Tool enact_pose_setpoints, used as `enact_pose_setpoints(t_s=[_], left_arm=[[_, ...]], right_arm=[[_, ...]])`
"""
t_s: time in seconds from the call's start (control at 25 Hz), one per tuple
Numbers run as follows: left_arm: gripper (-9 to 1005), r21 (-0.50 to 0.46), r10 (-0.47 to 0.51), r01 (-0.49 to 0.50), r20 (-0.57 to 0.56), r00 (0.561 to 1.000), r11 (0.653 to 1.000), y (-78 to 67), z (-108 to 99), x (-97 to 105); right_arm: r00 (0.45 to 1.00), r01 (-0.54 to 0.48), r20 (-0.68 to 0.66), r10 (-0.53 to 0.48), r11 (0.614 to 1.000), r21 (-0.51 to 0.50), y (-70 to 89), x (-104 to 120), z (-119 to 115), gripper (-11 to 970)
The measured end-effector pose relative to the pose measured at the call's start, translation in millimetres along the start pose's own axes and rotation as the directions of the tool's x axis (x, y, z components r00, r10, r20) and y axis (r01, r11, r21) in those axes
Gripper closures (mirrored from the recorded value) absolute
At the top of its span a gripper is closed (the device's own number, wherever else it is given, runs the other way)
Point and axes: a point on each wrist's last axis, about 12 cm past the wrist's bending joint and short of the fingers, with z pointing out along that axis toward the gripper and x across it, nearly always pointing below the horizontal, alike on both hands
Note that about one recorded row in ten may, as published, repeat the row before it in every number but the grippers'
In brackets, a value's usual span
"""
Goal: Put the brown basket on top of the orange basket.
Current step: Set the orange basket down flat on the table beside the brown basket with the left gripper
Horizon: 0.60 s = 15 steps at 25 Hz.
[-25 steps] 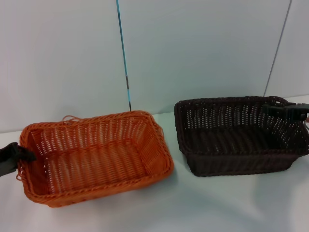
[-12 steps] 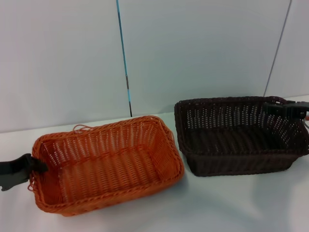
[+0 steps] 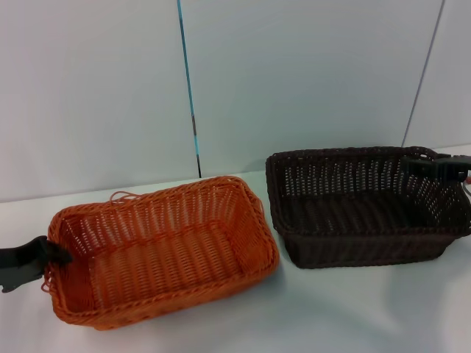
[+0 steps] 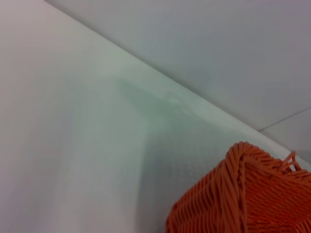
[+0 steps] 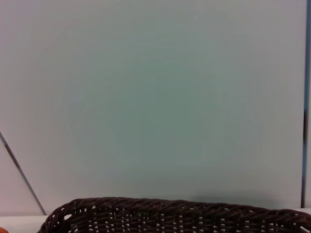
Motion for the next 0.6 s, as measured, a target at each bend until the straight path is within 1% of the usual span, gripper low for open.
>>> enact_pose_setpoints(t_s=[0.4,0.6], left_arm=[[827,0.001,0.002,-0.002,-0.01,1.0,1.0,0.2,-0.4,0.5],[801,0.01,-0.019,0.02,-0.015,1.0,1.0,-0.4,1.4,3.8]], right_arm=[[1.0,-0.001,0.001,0.001,1.0,-0.001,0.6,-0.8,-0.5,121],[1.0,-0.002,0.001,0.002,1.0,-0.002,0.9,-1.0,-0.7,121]])
